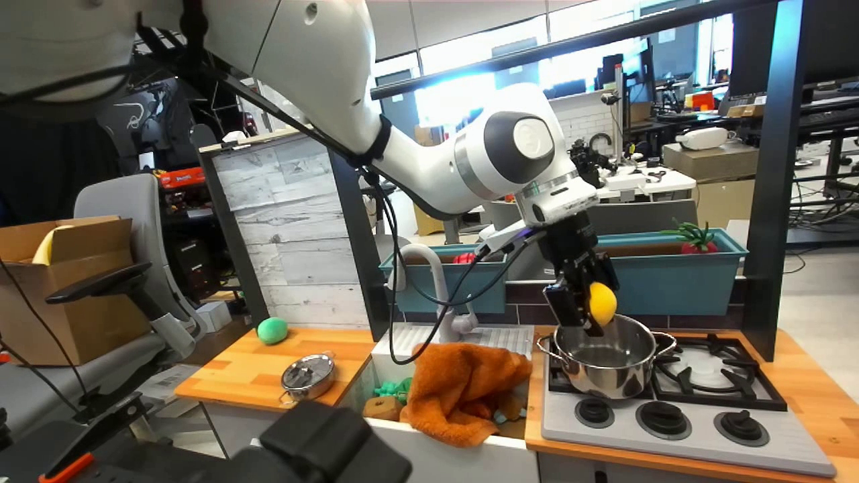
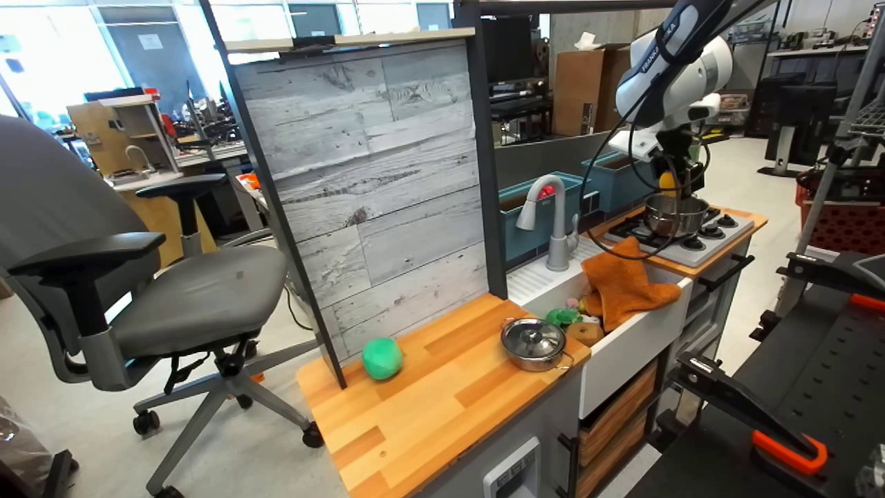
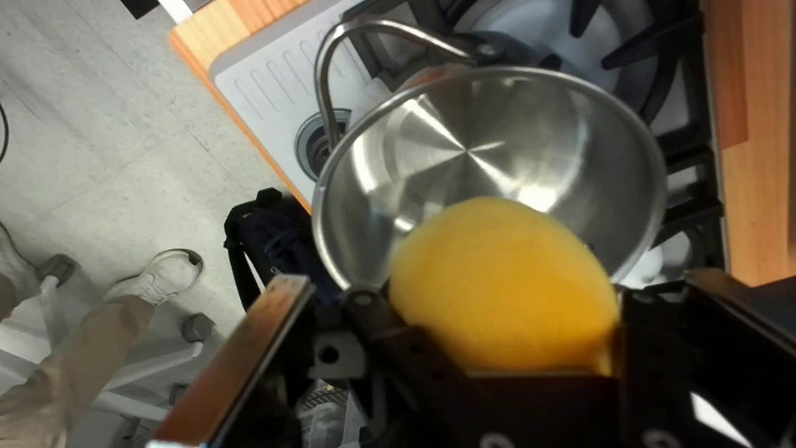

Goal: Put the orange plushy in the pot on the stove

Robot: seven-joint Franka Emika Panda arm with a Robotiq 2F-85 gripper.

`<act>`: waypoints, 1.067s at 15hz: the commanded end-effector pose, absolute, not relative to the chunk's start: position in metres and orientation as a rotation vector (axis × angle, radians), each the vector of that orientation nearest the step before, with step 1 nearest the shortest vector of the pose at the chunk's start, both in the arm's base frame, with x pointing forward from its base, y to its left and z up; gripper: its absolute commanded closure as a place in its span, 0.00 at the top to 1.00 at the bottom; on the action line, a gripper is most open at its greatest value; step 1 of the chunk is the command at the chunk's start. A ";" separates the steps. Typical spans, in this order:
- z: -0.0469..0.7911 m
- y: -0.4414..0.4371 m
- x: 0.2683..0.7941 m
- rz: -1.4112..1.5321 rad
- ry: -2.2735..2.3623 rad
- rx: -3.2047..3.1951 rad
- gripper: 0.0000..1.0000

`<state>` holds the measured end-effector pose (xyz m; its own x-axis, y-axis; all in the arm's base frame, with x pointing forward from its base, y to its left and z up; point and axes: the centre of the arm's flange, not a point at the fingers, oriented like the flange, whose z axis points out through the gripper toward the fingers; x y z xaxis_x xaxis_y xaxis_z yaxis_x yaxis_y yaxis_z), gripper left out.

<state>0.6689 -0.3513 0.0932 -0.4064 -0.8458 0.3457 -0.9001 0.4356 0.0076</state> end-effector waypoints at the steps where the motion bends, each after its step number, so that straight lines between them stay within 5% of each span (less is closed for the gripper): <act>1: 0.096 -0.352 0.697 0.283 -2.416 1.475 0.69; 5: 0.096 -0.343 0.704 0.293 -2.421 1.476 0.98; 16: 0.091 -0.324 0.697 0.288 -2.430 1.505 1.00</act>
